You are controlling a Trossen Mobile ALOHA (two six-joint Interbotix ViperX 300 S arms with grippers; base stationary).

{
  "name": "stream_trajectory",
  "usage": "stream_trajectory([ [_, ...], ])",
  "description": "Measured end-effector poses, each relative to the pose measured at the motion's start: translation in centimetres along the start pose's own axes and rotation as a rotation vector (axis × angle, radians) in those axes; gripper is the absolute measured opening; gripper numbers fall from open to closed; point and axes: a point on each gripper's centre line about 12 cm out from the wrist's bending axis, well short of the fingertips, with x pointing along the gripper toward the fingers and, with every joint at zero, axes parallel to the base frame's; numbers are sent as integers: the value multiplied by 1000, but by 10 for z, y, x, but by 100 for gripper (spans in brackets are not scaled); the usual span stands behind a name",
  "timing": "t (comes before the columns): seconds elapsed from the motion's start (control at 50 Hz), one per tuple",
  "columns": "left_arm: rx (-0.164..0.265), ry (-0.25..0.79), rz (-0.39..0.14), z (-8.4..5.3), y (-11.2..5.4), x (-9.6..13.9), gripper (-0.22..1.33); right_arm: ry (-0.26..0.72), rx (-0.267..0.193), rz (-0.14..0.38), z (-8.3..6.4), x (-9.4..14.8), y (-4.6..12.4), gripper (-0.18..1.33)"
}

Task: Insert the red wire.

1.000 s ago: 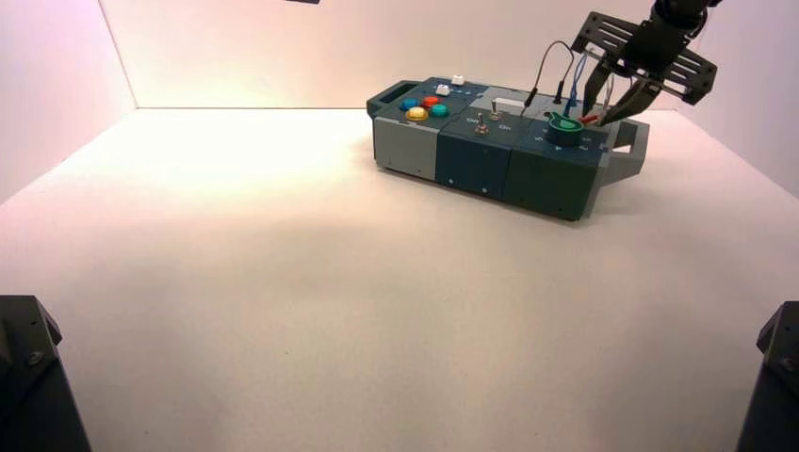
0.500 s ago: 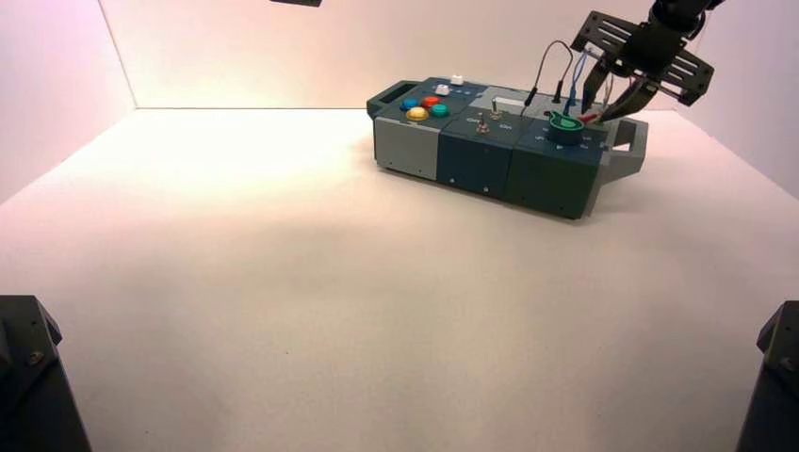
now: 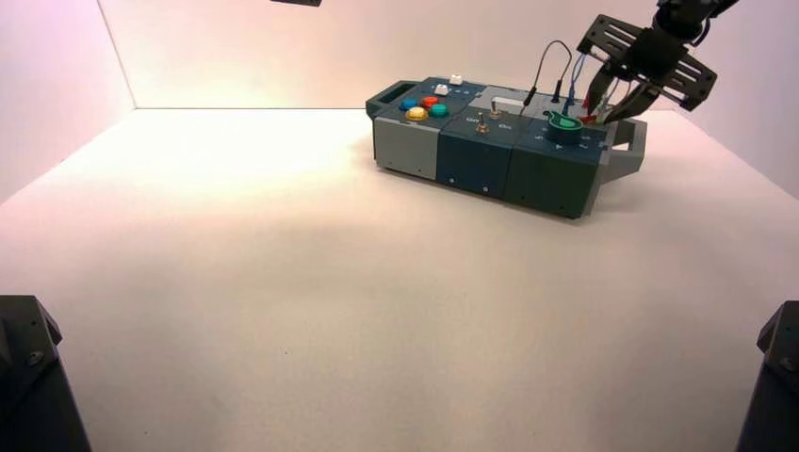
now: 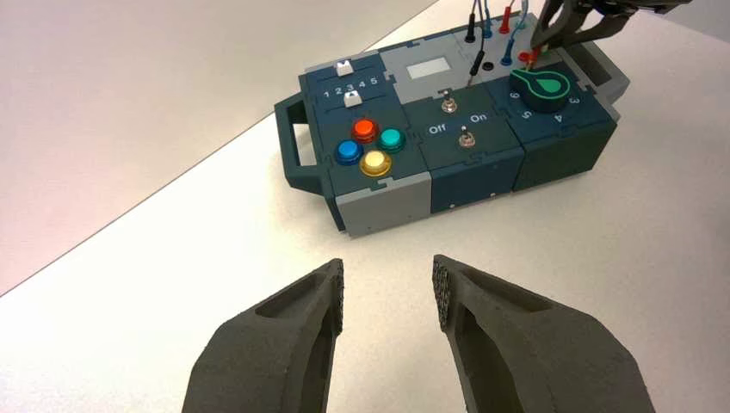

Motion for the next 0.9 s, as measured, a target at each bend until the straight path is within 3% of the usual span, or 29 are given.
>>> stream_trajectory([
  [0.2,0,-3,1,0,0,-1,107,-2,0,2,2,1,1,57],
  [0.4,1,-14,1,2,0,-3,107,0,-9,5,1,0,4,69],
  [0.72,1,-23,4,3,0,-6,107,1,-33,4,1,-3,5,71],
  [0.9,2,-26,3,3,0,-7,106,-4,-76,-1,1,-3,5,71],
])
